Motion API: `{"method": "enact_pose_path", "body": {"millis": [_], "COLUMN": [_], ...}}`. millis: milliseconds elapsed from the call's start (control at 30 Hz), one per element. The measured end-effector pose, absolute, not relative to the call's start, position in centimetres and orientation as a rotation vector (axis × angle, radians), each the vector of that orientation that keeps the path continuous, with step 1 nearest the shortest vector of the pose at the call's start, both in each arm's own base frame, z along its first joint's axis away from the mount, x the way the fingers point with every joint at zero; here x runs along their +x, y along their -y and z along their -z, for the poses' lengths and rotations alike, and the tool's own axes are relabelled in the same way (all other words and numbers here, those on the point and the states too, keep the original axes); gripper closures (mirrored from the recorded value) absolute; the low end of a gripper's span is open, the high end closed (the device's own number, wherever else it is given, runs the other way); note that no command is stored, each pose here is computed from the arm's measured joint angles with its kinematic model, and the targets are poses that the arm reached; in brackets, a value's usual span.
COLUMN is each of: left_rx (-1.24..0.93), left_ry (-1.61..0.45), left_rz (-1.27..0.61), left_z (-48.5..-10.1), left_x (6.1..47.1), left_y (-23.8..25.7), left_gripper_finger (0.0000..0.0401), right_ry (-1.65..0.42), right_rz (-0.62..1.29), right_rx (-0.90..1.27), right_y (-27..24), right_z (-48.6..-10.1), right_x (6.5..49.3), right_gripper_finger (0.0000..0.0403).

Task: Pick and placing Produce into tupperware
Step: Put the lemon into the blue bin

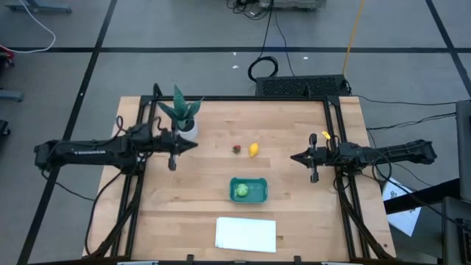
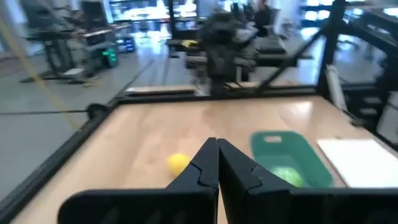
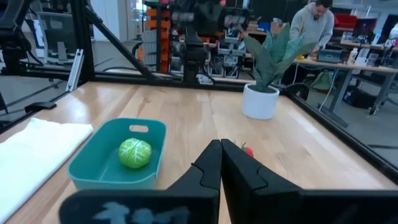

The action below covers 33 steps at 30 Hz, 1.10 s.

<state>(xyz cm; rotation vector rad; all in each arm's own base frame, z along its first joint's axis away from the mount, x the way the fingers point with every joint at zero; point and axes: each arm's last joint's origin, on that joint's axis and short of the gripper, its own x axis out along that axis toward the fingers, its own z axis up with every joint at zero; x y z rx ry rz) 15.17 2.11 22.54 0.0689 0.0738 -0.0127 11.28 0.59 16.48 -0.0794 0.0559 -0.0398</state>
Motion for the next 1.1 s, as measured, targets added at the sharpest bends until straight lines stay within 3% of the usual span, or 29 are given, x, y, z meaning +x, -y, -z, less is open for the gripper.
{"method": "enact_pose_path", "body": {"millis": [100, 433, 1100], "left_rx": [0.098, 0.256, 0.153], "left_ry": [-0.053, -0.075, -0.061], "left_rz": [0.077, -0.004, -0.024], "left_z": [-22.0, -21.6, -19.2], "left_x": [15.2, 14.1, 12.8], "left_y": [-0.8, 0.9, -1.3], "left_gripper_finger": [0.0401, 0.0401, 0.0397], "right_ry": [-0.044, -0.029, -0.032], "right_rz": [0.040, 0.043, 0.040], "right_rx": [-0.077, -0.051, -0.118], "right_y": [-0.6, -0.6, -0.6], "right_z": [-16.6, -16.7, -16.7], "right_x": [11.3, 11.3, 11.3], "right_gripper_finger": [0.0403, 0.0403, 0.0403]}}
